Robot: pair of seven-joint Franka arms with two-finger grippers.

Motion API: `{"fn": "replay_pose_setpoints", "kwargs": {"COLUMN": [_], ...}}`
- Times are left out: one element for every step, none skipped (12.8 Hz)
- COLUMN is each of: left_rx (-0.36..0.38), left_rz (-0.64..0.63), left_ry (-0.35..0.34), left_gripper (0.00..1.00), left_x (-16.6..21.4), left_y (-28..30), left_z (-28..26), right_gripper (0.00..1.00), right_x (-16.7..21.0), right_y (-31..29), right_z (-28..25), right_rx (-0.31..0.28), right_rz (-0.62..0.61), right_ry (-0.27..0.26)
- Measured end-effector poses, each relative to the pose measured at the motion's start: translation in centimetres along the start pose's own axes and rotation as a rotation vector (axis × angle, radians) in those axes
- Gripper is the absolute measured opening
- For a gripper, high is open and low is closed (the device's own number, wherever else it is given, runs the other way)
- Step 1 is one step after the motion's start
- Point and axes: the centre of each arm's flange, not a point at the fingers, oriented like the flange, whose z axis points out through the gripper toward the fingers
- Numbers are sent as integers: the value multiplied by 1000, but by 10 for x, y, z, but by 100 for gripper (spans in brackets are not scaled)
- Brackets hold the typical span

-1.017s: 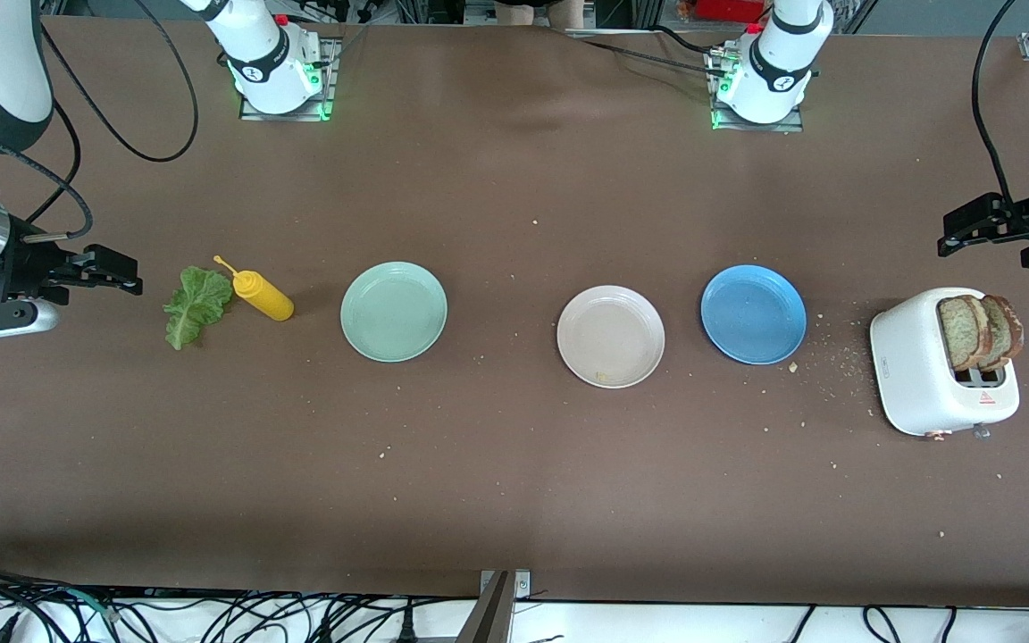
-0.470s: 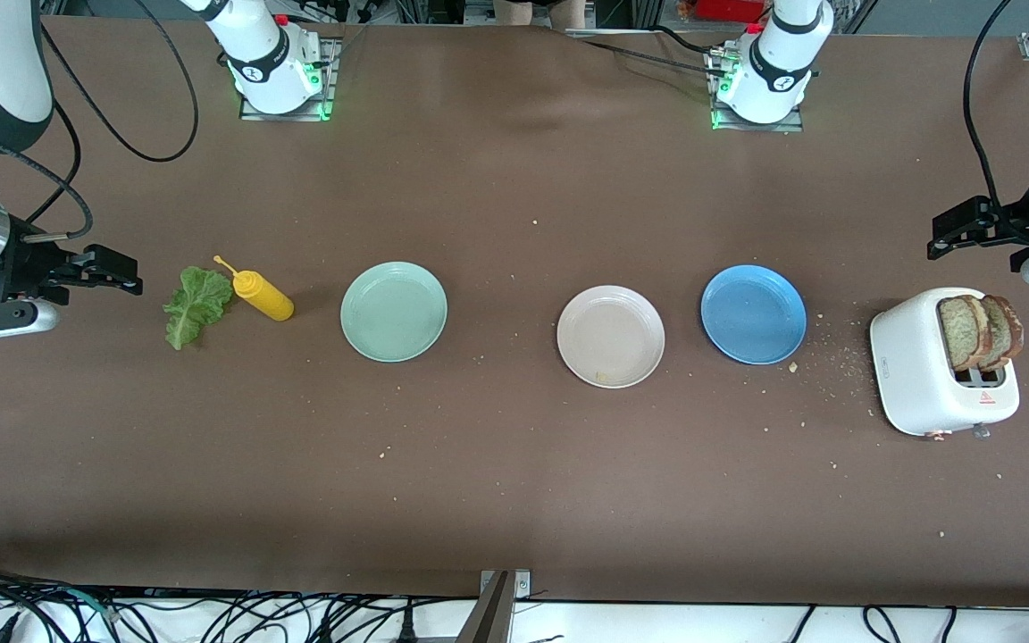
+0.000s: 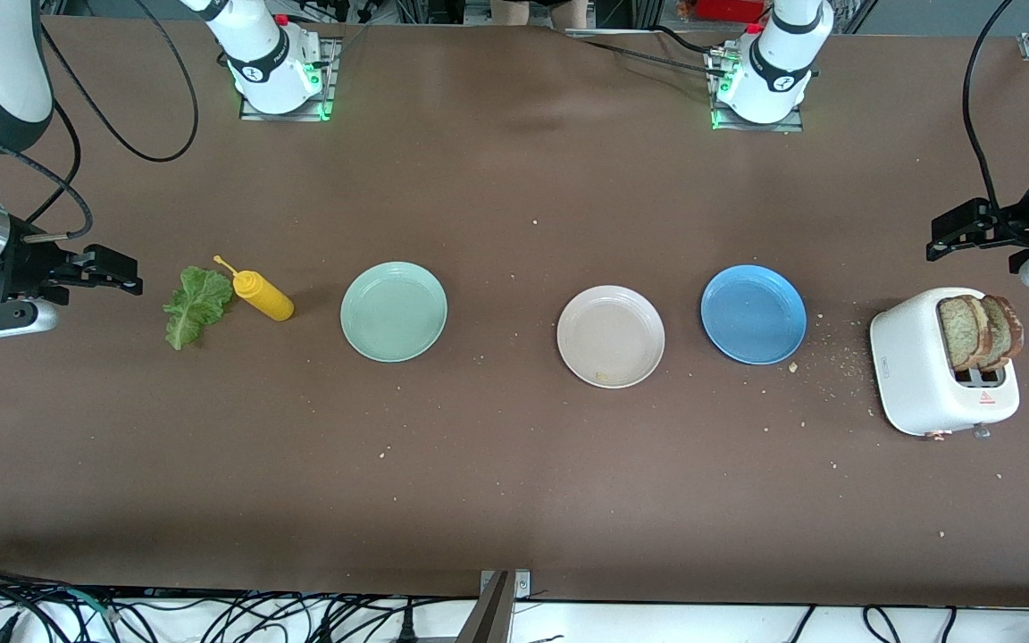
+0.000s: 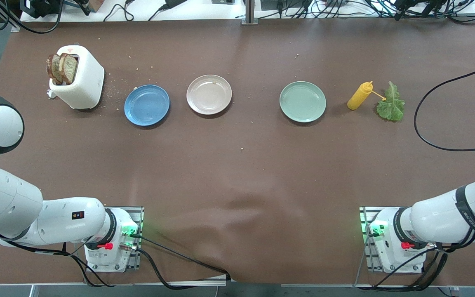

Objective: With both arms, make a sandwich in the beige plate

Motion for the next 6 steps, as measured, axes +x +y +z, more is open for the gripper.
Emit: {"fn": "replay_pose_setpoints", "kwargs": {"left_rx": [0, 0, 0, 0, 0, 0], "left_rz": [0, 1, 2, 3, 4, 4], "left_ry": [0, 0, 0, 0, 0, 0], "left_gripper": [100, 100, 100, 100, 100, 100], "left_x": [0, 0, 0, 0, 0, 0], "left_y": [0, 0, 1, 2, 2, 2], "left_z": [0, 0, 0, 0, 0, 0], "right_gripper": [100, 100, 100, 100, 100, 100], "right_x": [0, 0, 0, 0, 0, 0], "right_y": [0, 0, 0, 0, 0, 0], "right_z": [0, 0, 0, 0, 0, 0], "right_rx": [0, 0, 0, 0, 0, 0], "right_rz": [0, 0, 0, 0, 0, 0], "right_ry": [0, 0, 0, 0, 0, 0]}}
